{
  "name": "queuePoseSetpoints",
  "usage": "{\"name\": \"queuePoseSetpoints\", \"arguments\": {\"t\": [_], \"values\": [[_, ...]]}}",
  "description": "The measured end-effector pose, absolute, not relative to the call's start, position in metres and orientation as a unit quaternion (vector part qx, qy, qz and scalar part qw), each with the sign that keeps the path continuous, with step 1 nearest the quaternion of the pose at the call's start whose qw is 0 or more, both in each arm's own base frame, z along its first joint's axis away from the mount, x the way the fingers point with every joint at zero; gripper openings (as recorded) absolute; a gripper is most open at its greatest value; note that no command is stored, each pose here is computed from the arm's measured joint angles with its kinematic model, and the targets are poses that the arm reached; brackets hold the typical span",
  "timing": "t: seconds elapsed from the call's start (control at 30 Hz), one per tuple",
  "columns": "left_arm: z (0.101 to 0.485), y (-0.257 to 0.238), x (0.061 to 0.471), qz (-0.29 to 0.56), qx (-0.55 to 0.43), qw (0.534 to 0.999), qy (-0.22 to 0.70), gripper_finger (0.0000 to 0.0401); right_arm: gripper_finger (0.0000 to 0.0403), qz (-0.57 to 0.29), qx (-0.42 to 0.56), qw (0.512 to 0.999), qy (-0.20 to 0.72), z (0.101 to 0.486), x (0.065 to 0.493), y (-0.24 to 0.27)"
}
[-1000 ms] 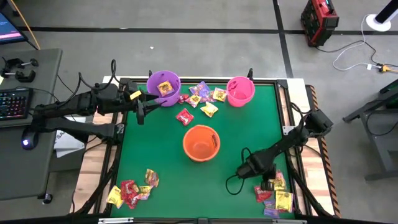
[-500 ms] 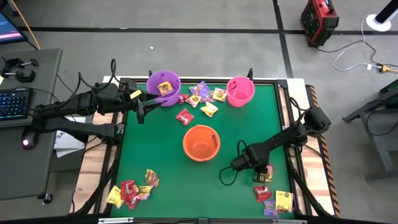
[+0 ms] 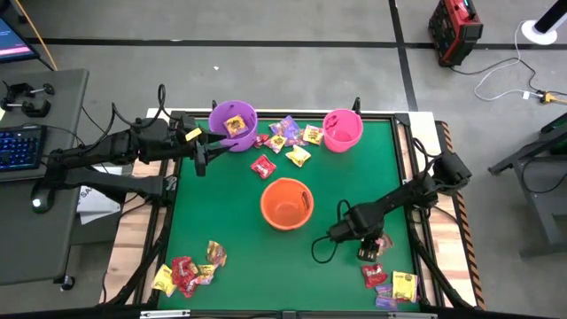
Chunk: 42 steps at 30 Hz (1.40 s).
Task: Sort candy by brand, put in halloween buckets
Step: Put the yellow candy into the light violet bucket
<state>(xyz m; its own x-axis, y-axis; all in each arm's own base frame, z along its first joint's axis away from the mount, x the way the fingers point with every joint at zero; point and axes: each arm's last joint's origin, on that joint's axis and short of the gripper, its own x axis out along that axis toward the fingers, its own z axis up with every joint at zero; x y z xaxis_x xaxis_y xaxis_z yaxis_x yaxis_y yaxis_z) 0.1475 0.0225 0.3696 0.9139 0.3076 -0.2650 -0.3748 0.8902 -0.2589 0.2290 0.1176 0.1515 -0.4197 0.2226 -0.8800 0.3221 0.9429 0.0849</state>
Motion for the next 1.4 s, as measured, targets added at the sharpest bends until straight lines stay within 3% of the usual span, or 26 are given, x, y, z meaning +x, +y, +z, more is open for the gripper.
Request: {"name": "queuePoseSetpoints", "arguments": {"t": [0.43,0.57,0.73,0.93,1.1,1.33,1.4], "values": [[0.370,0.023,0.148,0.177,-0.159,0.965,0.108,0.0193,0.0192,-0.090,0.163,0.473,0.861,0.129,0.232,0.119],[0.370,0.023,0.147,0.177,-0.158,0.965,0.108,0.0193,0.0136,-0.094,0.160,0.470,0.863,0.130,0.231,0.119],[0.370,0.023,0.148,0.177,-0.158,0.965,0.108,0.0193,0.0016,-0.089,0.150,0.463,0.869,0.131,0.229,0.118],[0.370,0.023,0.147,0.177,-0.158,0.965,0.108,0.0193,0.0005,-0.048,0.116,0.464,0.877,0.159,0.231,0.118],[0.370,0.023,0.147,0.185,-0.143,0.966,0.109,0.0193,0.0002,0.004,0.088,0.526,0.846,0.200,0.236,0.114],[0.370,0.023,0.147,0.188,-0.147,0.965,0.107,0.0193,0.0001,-0.043,0.093,0.705,0.702,0.251,0.266,0.076],[0.370,0.021,0.147,0.155,-0.171,0.967,0.109,0.0193,0.0000,-0.073,0.096,0.757,0.642,0.268,0.280,0.061]]}}
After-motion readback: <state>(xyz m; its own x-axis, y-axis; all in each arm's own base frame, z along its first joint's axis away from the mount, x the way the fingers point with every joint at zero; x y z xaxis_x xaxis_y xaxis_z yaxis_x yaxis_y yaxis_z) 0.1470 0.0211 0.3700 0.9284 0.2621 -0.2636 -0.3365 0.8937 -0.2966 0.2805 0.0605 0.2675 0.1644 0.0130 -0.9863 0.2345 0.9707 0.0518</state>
